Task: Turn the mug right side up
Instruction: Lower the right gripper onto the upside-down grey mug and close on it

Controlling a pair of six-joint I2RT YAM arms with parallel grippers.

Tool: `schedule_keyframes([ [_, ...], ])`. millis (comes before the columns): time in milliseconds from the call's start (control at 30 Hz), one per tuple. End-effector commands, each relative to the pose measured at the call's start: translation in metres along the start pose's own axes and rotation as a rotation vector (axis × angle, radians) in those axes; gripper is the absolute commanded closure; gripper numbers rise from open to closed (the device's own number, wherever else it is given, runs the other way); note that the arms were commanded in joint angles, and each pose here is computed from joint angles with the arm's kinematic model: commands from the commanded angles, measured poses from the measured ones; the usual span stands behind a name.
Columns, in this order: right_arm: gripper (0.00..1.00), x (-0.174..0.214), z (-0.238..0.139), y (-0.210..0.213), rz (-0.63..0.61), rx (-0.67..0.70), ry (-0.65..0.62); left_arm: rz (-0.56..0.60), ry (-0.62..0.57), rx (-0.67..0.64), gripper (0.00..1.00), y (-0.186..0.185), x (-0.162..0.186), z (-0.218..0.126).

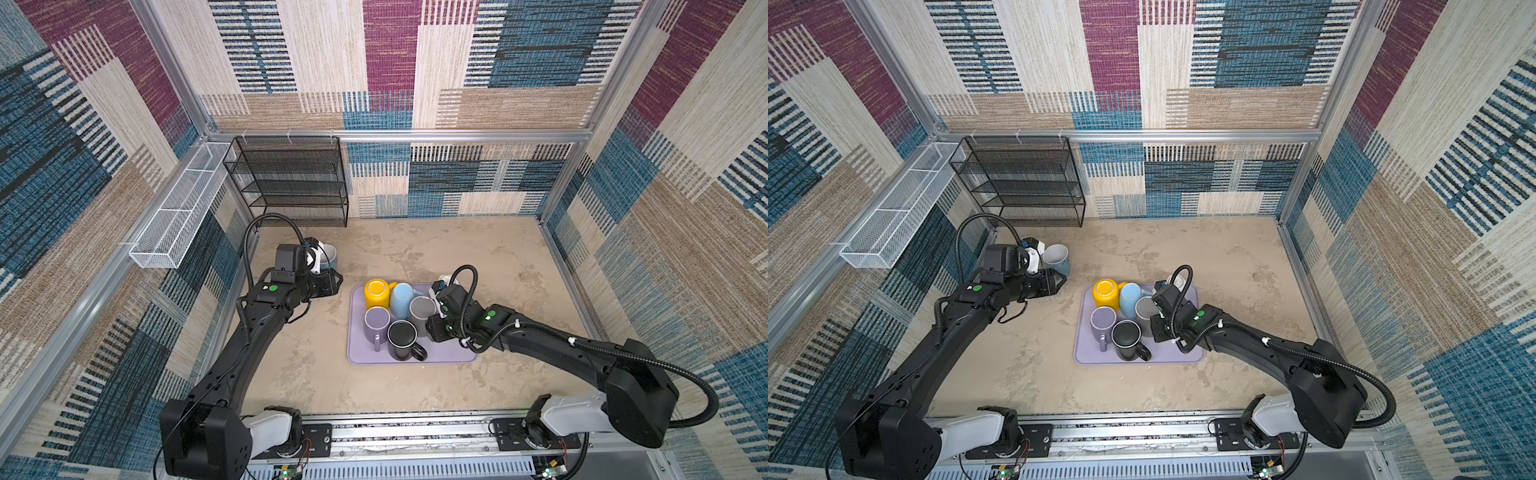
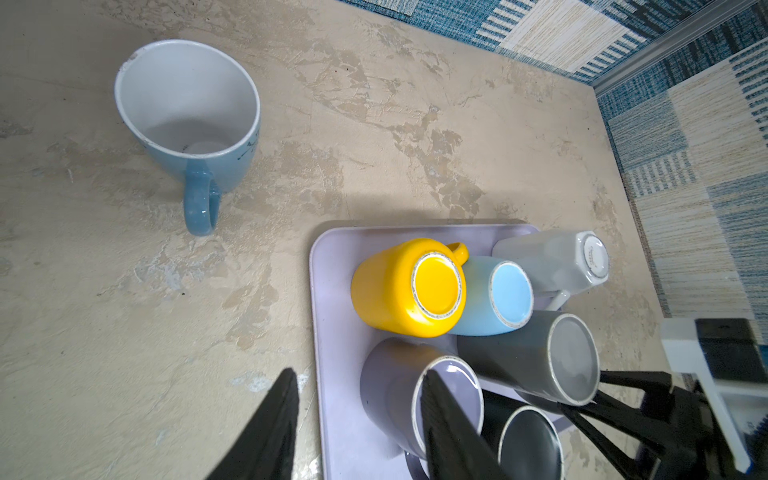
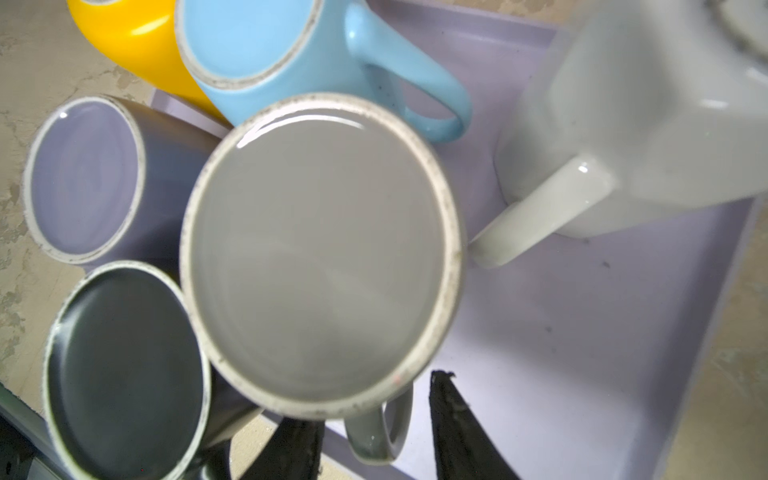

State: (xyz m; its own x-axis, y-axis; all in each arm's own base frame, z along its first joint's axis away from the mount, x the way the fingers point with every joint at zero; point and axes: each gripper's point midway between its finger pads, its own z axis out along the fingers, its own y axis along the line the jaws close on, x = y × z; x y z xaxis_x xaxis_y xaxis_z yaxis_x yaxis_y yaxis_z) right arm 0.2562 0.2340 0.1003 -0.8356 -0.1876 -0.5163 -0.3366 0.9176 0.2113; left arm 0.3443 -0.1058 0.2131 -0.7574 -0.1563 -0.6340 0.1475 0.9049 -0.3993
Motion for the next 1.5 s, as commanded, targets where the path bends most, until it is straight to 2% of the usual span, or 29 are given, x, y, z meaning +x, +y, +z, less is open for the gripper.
schedule_keyframes([
  [0, 0.56, -0.004, -0.001, -0.002, 0.006, 0.020, 0.000, 0.000, 0.001, 0.009, 0.55, -0.002, 0.001, -0.004],
  [333, 0.56, 0.003, 0.005, -0.001, -0.041, 0.045, 0.094, 0.001, 0.003, 0.003, 0.55, -0.001, 0.004, -0.005],
  [933, 0.64, 0.001, 0.017, -0.005, -0.052, 0.093, 0.129, 0.007, 0.009, -0.002, 0.56, 0.000, 0.007, -0.004],
  [1233, 0.73, 0.001, 0.022, -0.010, -0.055, 0.132, 0.139, 0.013, 0.008, 0.001, 0.56, -0.001, 0.006, -0.004],
  [1467, 0.83, -0.003, 0.021, -0.011, -0.059, 0.139, 0.127, 0.015, 0.004, 0.006, 0.56, -0.002, 0.003, -0.004],
])
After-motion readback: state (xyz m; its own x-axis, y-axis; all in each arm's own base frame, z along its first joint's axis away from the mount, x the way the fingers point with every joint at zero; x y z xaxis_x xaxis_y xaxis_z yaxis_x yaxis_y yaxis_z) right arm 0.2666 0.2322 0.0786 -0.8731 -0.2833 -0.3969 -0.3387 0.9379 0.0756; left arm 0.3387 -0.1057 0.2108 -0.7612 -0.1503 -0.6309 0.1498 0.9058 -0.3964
